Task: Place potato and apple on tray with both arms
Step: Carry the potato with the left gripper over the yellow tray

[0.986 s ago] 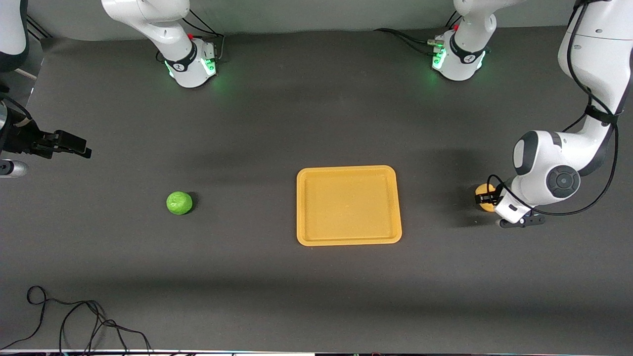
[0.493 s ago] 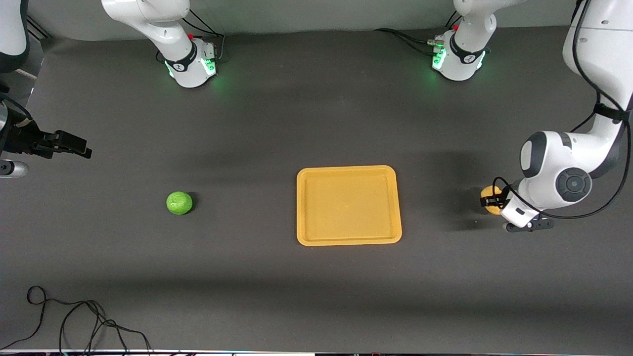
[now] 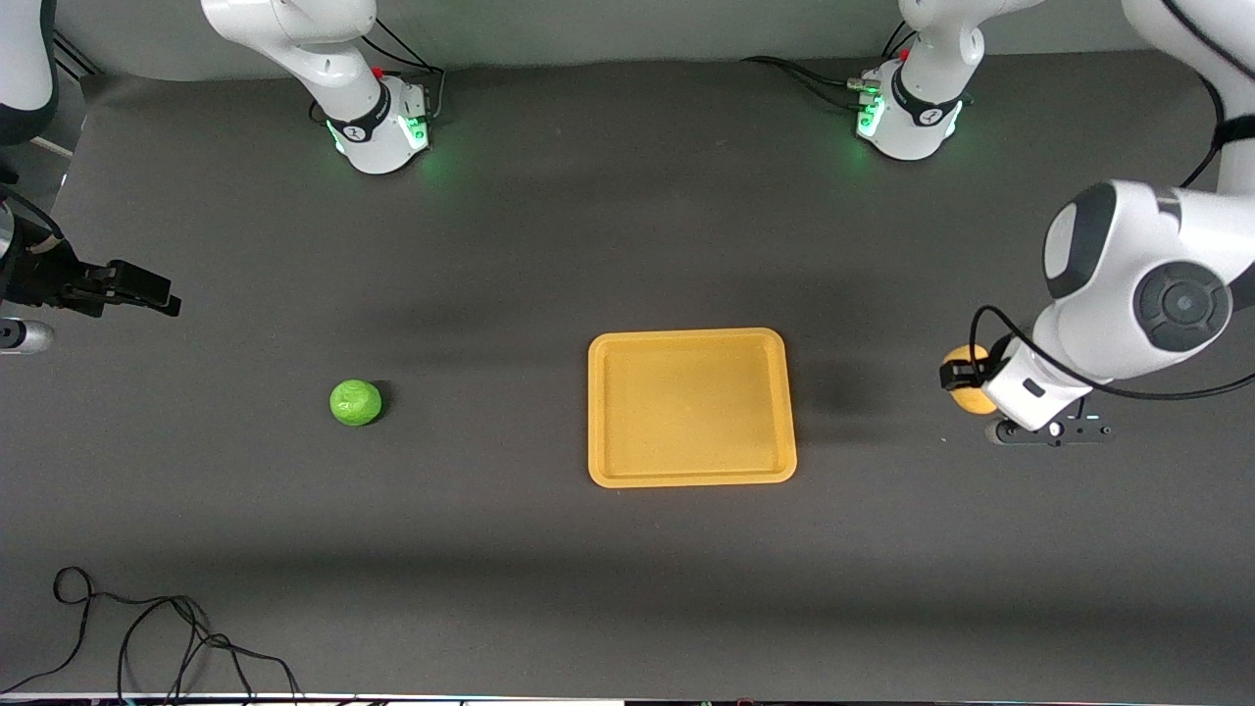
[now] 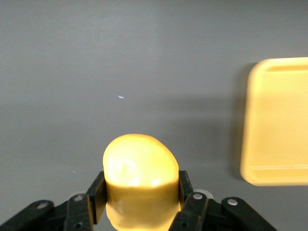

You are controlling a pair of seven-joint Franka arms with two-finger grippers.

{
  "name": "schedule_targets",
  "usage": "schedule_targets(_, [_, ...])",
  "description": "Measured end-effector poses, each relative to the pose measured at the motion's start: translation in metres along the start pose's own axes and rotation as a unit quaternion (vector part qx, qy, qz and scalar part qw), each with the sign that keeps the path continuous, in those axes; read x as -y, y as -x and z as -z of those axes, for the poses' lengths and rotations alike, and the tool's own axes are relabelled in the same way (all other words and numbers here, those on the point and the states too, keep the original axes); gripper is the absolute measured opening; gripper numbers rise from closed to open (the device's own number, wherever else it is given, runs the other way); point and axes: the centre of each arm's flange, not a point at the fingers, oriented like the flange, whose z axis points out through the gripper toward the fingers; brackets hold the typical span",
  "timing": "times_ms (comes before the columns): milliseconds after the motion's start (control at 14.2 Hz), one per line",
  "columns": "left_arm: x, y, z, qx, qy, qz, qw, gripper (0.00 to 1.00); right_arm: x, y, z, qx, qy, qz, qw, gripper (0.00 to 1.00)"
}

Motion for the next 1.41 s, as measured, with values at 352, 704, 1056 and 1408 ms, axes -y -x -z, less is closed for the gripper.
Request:
schedule_targets(352, [-0.081, 0.014, 0.026, -0.002, 0.029, -0.006, 1.000, 0.63, 0.000, 0.000, 0.000, 0.000, 0.000, 0.000, 1.000, 1.00])
schedule_targets(704, [-0.184, 0.021, -0.024, -0.002, 0.054, 0.015, 0.998, 0.63, 0.000, 0.000, -0.001, 0.000, 0.000, 0.000, 1.000, 1.00])
schedule_targets(1056, [-0.222, 0.009, -0.133, 0.014, 0.062, 0.042, 0.997, 0.63, 0.000, 0.000, -0.001, 0.000, 0.000, 0.000, 1.000, 1.00])
schedule_targets(1408, [-0.223, 0.019, -0.208, -0.001, 0.038, 0.048, 0.998, 0.63, 0.000, 0.000, -0.001, 0.000, 0.000, 0.000, 1.000, 1.00])
